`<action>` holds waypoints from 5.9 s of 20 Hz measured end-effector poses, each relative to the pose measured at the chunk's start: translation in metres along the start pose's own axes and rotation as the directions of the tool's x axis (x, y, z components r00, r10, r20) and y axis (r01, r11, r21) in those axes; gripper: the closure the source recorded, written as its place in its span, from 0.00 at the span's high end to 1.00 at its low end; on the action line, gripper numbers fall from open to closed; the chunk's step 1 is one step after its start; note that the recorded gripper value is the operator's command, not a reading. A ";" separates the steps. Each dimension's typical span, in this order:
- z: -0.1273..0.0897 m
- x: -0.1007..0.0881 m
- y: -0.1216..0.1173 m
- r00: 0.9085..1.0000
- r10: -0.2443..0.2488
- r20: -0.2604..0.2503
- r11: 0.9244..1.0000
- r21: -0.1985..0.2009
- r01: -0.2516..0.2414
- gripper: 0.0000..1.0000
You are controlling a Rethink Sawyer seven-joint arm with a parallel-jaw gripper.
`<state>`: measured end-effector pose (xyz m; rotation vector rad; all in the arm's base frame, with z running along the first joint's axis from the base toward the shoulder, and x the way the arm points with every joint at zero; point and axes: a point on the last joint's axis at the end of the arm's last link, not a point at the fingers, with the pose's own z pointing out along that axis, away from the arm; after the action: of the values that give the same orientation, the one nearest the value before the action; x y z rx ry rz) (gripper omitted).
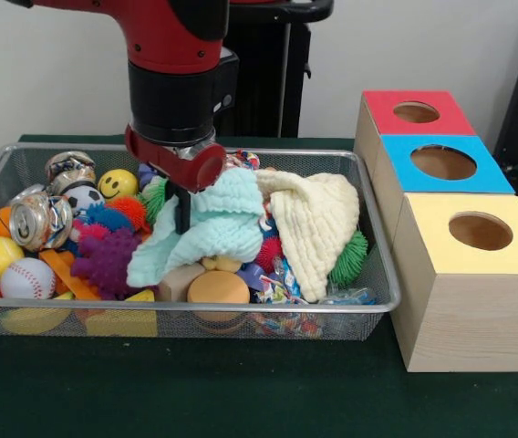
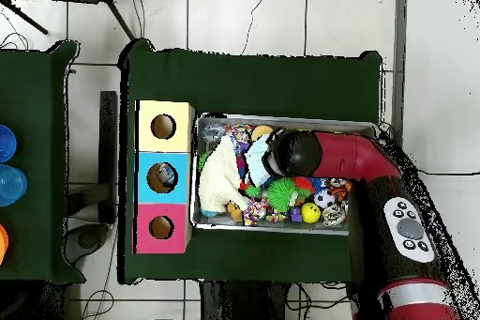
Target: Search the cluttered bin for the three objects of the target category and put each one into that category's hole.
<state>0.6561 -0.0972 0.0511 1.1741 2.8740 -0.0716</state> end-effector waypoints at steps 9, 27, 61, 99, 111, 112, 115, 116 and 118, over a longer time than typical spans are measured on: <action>0.002 0.011 0.006 1.000 -0.014 -0.020 1.000 -0.009 0.013 0.00; 0.002 0.012 0.007 1.000 -0.015 -0.021 1.000 -0.010 0.015 1.00; 0.005 0.105 0.102 0.981 -0.188 -0.042 0.982 -0.022 0.188 1.00; -0.044 0.069 0.084 0.989 -0.100 -0.104 0.994 0.037 0.105 1.00; -0.045 0.100 0.126 0.981 -0.173 -0.088 0.984 0.026 0.176 1.00; -0.045 0.102 0.130 0.980 -0.178 -0.087 0.983 0.024 0.181 1.00; -0.043 0.108 0.140 0.979 -0.183 -0.091 0.983 0.016 0.185 1.00; -0.042 0.109 0.141 0.979 -0.182 -0.093 0.983 0.014 0.184 1.00; -0.042 0.109 0.142 0.979 -0.178 -0.097 0.984 0.012 0.180 1.00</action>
<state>0.6777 0.0826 0.0832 0.9428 3.0637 -0.0511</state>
